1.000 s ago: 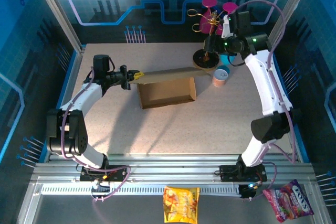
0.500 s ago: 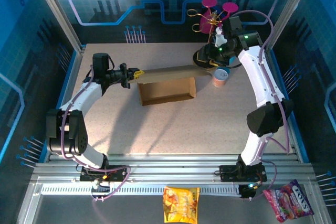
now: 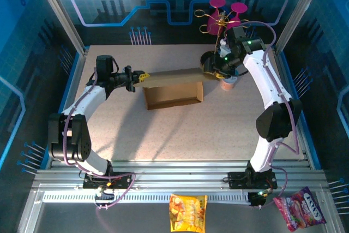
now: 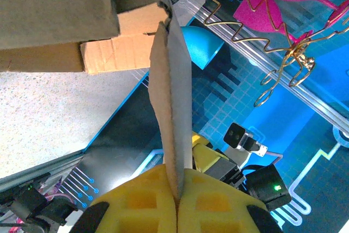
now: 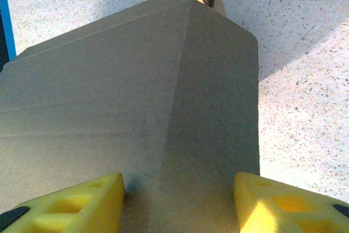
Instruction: Fold the paper box
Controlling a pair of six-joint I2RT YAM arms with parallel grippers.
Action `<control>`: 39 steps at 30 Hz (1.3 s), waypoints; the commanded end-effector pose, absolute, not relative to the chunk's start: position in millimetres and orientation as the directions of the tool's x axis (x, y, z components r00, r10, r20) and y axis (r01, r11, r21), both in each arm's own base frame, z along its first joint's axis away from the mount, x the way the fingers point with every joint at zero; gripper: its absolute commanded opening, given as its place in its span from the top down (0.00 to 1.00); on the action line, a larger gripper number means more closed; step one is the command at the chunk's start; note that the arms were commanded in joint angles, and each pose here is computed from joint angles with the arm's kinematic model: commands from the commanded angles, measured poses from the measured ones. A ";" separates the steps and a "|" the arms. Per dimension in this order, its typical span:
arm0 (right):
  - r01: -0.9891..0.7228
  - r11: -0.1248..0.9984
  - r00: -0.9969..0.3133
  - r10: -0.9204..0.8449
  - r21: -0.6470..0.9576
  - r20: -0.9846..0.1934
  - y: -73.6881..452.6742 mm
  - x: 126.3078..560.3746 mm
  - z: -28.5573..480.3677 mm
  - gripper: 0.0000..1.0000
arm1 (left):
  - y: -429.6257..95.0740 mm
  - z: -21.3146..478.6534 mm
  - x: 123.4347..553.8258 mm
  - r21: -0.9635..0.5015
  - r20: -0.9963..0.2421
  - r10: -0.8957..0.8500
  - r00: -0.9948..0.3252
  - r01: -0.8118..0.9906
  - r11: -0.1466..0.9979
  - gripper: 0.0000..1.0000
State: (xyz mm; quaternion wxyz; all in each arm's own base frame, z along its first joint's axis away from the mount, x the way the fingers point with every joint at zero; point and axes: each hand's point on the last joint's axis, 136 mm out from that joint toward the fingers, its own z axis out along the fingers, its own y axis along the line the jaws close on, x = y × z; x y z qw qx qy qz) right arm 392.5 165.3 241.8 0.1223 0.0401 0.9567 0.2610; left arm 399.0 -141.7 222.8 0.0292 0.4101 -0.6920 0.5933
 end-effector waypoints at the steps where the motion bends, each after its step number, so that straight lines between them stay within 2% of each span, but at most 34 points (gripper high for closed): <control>1: -0.006 0.826 -0.969 0.135 0.563 -0.208 177.1 387.9 248.7 0.48 | -140.8 238.2 404.0 -0.829 0.497 -0.509 -0.702 -0.558 -0.040 1.00; 14: 0.017 0.756 -0.975 0.156 0.654 -0.156 199.4 386.2 252.0 0.57 | -140.1 230.8 413.7 -0.819 0.514 -0.507 -0.692 -0.571 -0.053 1.00; 22: 0.003 0.753 -0.971 0.160 0.659 -0.179 196.9 382.7 279.3 0.57 | -140.1 260.3 422.8 -0.848 0.489 -0.506 -0.711 -0.523 -0.083 1.00; 32: 0.026 0.737 -0.971 0.180 0.675 -0.160 200.9 387.1 247.2 0.64 | -139.3 234.4 415.3 -0.827 0.510 -0.509 -0.693 -0.558 -0.067 1.00; 39: 0.026 0.721 -0.960 0.211 0.693 -0.184 211.1 408.8 234.3 0.67 | -131.6 216.0 428.8 -0.809 0.524 -0.533 -0.664 -0.584 -0.068 1.00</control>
